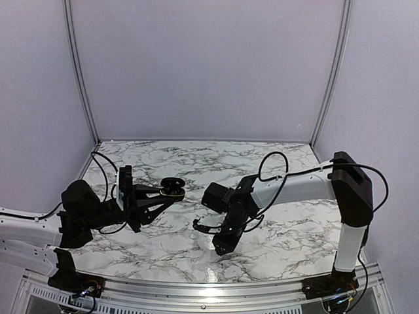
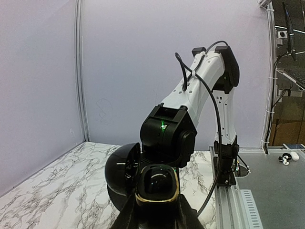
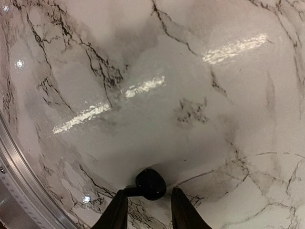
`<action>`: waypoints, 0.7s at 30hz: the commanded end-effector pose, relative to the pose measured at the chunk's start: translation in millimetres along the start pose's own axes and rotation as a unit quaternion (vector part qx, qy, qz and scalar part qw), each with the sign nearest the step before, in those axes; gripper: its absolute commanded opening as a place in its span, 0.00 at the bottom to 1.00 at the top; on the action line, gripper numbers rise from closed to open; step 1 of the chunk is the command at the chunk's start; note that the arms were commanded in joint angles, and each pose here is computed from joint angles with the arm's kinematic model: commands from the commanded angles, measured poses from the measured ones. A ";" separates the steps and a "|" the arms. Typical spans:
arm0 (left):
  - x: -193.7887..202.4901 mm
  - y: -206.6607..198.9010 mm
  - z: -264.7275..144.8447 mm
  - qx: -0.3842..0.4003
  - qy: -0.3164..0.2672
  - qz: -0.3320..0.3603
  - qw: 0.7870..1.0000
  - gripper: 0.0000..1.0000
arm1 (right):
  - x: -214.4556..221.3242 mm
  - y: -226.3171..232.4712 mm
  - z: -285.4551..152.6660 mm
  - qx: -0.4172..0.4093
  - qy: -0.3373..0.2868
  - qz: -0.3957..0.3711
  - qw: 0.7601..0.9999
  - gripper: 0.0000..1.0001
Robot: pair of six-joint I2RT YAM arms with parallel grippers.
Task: Insert the wireless bluetooth earbuds into the charging case
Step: Pick up the right earbud from the center of the board.
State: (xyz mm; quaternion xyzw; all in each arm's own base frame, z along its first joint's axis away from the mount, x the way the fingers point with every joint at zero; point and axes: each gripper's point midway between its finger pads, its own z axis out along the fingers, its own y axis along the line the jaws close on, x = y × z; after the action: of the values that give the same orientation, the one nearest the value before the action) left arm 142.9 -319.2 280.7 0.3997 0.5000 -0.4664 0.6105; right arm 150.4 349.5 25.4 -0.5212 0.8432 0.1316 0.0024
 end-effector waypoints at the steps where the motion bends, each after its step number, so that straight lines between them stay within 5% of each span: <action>1: -7.4 -0.5 -4.2 0.000 -0.014 0.007 1.000 0.00 | -9.6 2.5 0.0 0.001 -0.006 -0.002 1.000 0.32; 21: -5.8 -0.2 -6.1 -0.003 -0.013 0.011 1.000 0.00 | -9.7 5.7 3.8 -0.006 0.010 -0.014 1.000 0.27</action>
State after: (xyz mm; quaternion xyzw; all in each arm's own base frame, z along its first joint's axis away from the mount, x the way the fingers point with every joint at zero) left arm 141.7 -317.3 278.4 0.4006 0.5004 -0.4653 0.6105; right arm 156.1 360.2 24.2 -0.5250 0.8408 0.1318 0.0026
